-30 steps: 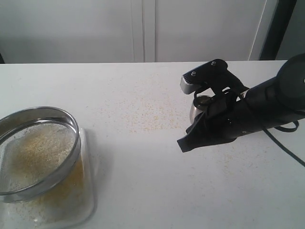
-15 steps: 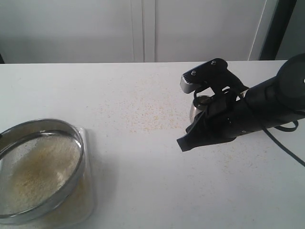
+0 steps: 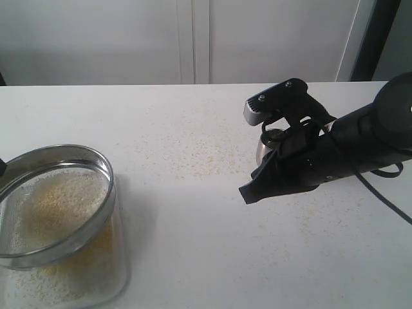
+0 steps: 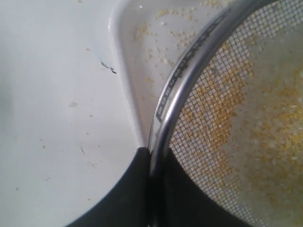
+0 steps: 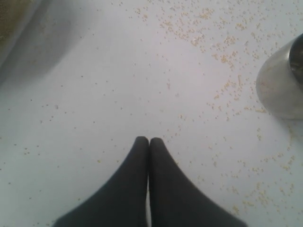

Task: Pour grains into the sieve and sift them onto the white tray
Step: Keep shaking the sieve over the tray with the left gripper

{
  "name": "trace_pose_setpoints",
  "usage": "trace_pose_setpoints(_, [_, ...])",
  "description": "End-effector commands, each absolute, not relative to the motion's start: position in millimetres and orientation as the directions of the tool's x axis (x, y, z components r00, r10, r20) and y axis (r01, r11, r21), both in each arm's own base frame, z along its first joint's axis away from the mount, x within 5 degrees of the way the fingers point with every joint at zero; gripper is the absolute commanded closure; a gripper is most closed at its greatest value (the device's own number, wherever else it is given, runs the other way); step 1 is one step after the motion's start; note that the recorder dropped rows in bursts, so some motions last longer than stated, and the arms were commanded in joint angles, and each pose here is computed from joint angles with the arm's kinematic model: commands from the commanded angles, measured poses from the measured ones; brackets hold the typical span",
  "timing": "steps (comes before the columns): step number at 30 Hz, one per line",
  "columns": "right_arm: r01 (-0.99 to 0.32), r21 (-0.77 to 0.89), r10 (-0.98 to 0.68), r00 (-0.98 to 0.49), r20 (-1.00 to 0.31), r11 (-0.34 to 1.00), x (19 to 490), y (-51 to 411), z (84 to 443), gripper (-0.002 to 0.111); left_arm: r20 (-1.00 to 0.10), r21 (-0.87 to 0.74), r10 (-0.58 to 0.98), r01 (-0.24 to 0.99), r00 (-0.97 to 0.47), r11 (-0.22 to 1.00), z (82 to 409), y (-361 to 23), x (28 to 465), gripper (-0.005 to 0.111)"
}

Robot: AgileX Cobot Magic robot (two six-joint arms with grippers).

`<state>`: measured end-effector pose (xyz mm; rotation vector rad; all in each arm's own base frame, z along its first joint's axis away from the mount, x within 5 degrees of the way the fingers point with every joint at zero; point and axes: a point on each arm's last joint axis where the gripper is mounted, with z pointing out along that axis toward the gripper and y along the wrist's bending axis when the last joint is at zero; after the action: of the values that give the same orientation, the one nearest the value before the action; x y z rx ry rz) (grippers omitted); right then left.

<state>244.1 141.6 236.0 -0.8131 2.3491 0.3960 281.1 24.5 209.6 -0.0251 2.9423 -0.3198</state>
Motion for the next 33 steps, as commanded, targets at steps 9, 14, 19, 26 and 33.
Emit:
trace_pose_setpoints(9, [-0.643,0.069,-0.461,-0.615,-0.64,0.762,243.7,141.4,235.7,0.108,-0.153,-0.269,-0.187,-0.141,-0.97,0.953,213.1,30.5,280.2,0.107])
trace_pose_setpoints(14, [-0.644,0.07,-0.462,-0.616,-0.638,0.762,243.5,141.4,235.6,0.108,-0.18,-0.215,0.229,0.266,-0.957,0.94,212.3,28.8,273.3,0.107])
trace_pose_setpoints(19, [-0.642,0.073,-0.458,-0.617,-0.64,0.763,243.6,141.5,235.8,0.108,-0.17,-0.235,0.225,0.261,-0.959,0.936,212.6,27.3,272.1,0.107])
trace_pose_setpoints(26, [-0.643,0.073,-0.459,-0.618,-0.639,0.763,243.5,141.5,235.7,0.108,-0.171,-0.251,0.039,0.082,-0.985,0.965,211.8,25.4,277.8,0.107])
trace_pose_setpoints(33, [-0.637,0.084,-0.448,-0.623,-0.641,0.766,243.5,141.9,236.0,0.108,-0.146,-0.26,0.005,0.043,-0.989,0.965,211.6,29.6,275.6,0.107])
